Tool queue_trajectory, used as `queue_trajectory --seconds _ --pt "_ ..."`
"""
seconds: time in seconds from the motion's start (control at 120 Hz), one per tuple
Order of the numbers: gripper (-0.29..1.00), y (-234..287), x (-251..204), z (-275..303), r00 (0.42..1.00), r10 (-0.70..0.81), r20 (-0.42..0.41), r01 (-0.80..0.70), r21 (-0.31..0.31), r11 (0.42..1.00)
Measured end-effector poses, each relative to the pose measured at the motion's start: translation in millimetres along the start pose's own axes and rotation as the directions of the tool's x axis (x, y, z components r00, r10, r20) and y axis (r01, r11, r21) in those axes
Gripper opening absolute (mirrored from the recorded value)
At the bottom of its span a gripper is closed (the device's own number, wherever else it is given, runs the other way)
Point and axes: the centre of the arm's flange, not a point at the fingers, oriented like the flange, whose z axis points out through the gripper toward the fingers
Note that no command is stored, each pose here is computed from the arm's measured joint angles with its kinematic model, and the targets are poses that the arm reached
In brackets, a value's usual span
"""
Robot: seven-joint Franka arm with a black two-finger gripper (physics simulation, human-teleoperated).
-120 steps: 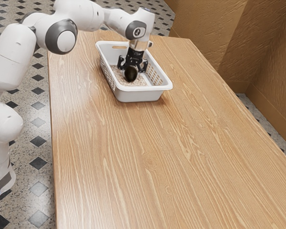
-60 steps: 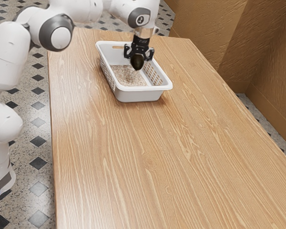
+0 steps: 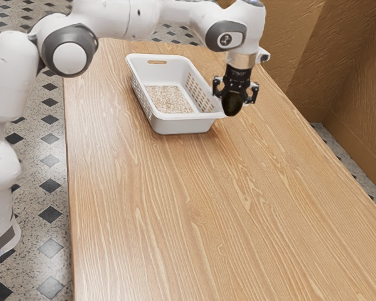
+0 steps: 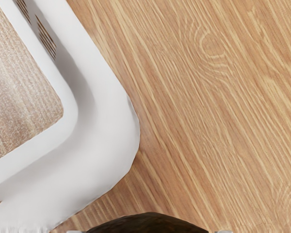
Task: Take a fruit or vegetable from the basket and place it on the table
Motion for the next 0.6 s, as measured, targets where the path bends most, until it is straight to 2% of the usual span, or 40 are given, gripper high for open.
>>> queue_trajectory --seconds 0.233,0.408,0.492,0.6 --pt "0.31 57.7 -70.8 12.0 0.996 0.092 0.011 -0.092 -0.035 0.995" --pt "0.28 82.7 -94.3 26.8 0.994 0.112 0.013 -0.111 -0.066 0.992" --pt "0.47 85.3 -95.4 24.5 0.995 0.104 0.007 -0.103 -0.081 0.991" --pt "0.60 83.9 -89.6 22.1 0.996 0.084 0.000 -0.083 -0.094 0.992"
